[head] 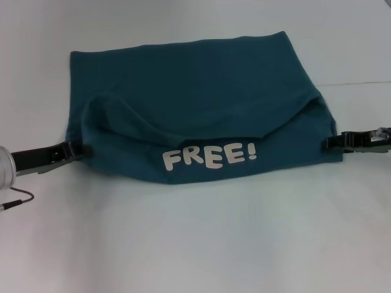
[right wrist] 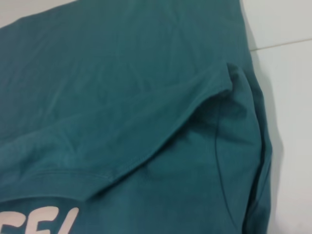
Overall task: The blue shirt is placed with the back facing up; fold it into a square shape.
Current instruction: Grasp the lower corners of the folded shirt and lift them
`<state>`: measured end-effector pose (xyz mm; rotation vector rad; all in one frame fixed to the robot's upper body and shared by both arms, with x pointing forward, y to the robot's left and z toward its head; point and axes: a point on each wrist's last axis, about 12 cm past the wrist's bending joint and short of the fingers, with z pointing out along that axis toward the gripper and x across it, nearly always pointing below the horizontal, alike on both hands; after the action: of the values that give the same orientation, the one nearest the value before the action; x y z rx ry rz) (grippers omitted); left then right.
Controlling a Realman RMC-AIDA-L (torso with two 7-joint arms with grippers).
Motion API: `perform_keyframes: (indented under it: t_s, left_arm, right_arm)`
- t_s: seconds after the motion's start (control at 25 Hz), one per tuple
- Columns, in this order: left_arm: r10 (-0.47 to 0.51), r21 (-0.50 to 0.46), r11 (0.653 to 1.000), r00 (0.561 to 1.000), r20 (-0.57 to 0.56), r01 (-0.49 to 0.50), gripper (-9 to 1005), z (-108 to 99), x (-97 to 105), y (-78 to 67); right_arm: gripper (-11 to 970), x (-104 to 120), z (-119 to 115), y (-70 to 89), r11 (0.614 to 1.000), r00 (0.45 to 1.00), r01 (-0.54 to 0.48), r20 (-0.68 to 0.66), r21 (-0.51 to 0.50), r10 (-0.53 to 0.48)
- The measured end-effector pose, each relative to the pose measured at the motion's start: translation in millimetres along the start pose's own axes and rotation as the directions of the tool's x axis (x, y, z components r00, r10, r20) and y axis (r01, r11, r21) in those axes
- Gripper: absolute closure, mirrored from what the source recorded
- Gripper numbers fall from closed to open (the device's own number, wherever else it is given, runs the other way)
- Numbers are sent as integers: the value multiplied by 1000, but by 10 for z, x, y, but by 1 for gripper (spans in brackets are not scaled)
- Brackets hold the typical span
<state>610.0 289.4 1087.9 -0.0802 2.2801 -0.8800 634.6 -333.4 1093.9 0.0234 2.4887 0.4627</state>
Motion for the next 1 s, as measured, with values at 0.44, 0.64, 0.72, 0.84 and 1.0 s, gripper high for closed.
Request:
perform_keyframes:
  t_s: [0.44,0.64,0.72,0.84,1.0]
  left_arm:
    - [-4,-2,1000,1000,4,4,963,-4,15,13]
    - [-5,-2,1000,1000,4,5,963,-3,17,14]
    - [-6,-2,1000,1000,4,6,962,-3,19,15]
    - [-9,-3,1000,1000,3,9,962,-4,20,16]
    - [-8,-2,1000,1000,0,8,962,-5,24,17]
  right_arm:
    - [427,19,77,65,1000,1000,-9,1,-7,9]
    - [441,22,70,64,1000,1000,-14,-2,-10,14]
    - [446,22,61,57,1000,1000,-18,-3,-12,18]
    - [550,21,47,45,1000,1000,-21,-5,-14,21]
    - [731,12,24,34,1000,1000,-23,-5,-17,23]
